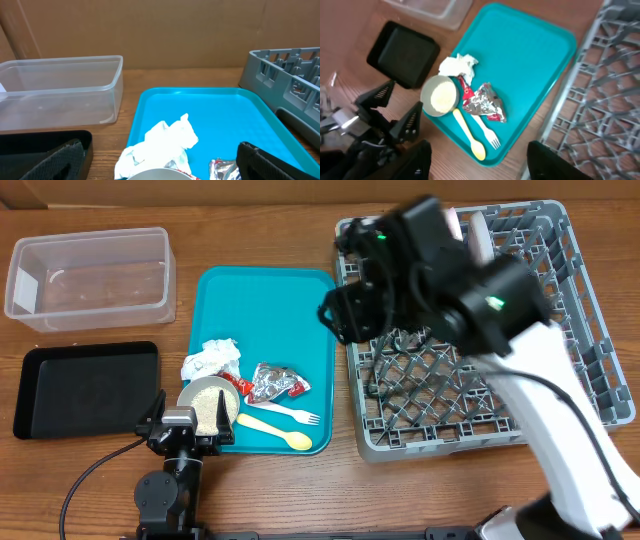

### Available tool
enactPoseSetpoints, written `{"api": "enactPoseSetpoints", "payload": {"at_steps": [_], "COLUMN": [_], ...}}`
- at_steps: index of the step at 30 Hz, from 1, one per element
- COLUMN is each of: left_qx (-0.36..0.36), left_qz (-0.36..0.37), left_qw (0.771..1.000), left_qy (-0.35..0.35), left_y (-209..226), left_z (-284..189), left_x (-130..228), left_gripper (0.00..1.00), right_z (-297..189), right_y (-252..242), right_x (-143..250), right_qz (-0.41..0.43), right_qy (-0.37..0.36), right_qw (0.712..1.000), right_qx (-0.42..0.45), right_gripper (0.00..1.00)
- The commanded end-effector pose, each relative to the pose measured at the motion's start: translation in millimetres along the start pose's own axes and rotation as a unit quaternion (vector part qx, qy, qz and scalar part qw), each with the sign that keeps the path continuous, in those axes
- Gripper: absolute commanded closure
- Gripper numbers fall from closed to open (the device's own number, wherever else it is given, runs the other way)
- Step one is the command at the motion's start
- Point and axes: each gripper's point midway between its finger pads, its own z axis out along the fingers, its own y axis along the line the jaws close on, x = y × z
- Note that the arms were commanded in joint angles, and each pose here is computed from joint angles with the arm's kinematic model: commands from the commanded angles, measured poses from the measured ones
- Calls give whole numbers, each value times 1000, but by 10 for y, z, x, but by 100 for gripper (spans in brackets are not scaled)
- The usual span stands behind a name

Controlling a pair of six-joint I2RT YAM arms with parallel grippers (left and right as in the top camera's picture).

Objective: Sort waste into correct bins and load items into the dishwasher rack
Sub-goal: 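Move the right gripper back to the white fork on the tray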

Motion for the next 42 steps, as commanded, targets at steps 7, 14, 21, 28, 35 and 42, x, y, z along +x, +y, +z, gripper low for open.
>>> {"api": "enactPoseSetpoints", "payload": {"at_steps": [7, 14, 21, 28, 35, 42], "left_qx": [-2, -2, -2, -2, -2, -2], "left_qz": [-5, -5, -5, -5, -5, -5], "left_qw": [1000, 1000, 1000, 1000, 1000, 1000], "left_qy": [-2, -2, -2, -2, -2, -2], "left_y": [12, 12, 12, 12, 12, 12], "left_z": [-1, -1, -1, -1, -1, -1], "left_x": [3, 3, 3, 3, 3, 3], "left_gripper": [0, 0, 0, 0, 0, 0], "right_z": [465, 1402, 1991, 2287, 2356, 2367], "right_y": [-21, 97, 267, 303, 209, 222], "right_x": [480, 1225, 1911, 1947, 1847, 1817], "right_qz": [4, -33, -167, -188, -192, -194], "right_qy": [130, 244, 264, 215, 195, 188], "right_qw": [991, 969, 945, 952, 959, 960], "right_qx": [18, 1, -97, -108, -75, -76], "right_gripper": [35, 39, 39, 39, 39, 39]}}
